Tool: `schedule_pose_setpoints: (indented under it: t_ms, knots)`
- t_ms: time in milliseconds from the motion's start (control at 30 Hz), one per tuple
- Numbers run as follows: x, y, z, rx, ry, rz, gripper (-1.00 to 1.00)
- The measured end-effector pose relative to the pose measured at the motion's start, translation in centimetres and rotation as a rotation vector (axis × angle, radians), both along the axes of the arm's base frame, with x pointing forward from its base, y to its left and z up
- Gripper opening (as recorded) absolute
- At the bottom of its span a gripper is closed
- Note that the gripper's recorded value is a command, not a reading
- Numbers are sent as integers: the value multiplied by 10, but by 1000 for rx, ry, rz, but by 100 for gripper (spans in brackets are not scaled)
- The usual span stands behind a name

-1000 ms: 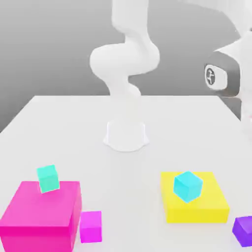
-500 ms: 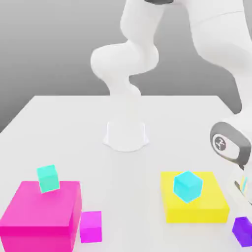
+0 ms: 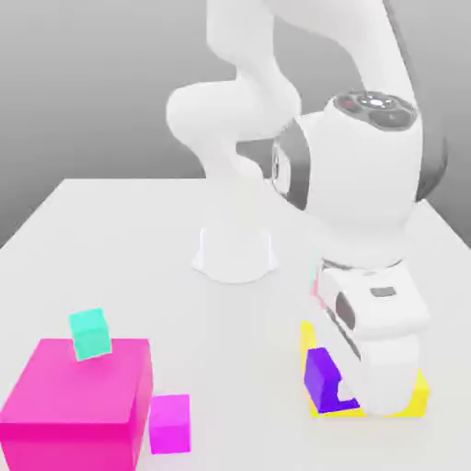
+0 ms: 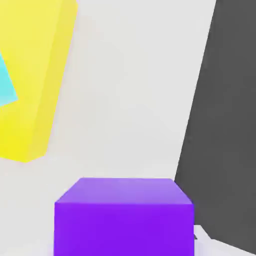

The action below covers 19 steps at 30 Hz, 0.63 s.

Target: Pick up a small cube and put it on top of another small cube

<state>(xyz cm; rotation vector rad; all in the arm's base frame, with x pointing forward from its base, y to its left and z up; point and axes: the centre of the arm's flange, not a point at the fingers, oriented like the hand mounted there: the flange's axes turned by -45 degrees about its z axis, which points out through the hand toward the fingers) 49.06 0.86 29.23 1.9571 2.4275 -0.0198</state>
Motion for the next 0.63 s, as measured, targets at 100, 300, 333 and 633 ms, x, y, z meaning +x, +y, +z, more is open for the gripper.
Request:
schedule_pose_setpoints:
  t_ms: [100,300,333,633]
  knots:
    - [-27,-87,19,1,6,10,-100]
    - [-100,-185,40,15,15,130,-100]
    - [-111,-198,38,20,15,140,-100]
    - [-122,-209,-18,27,13,151,100]
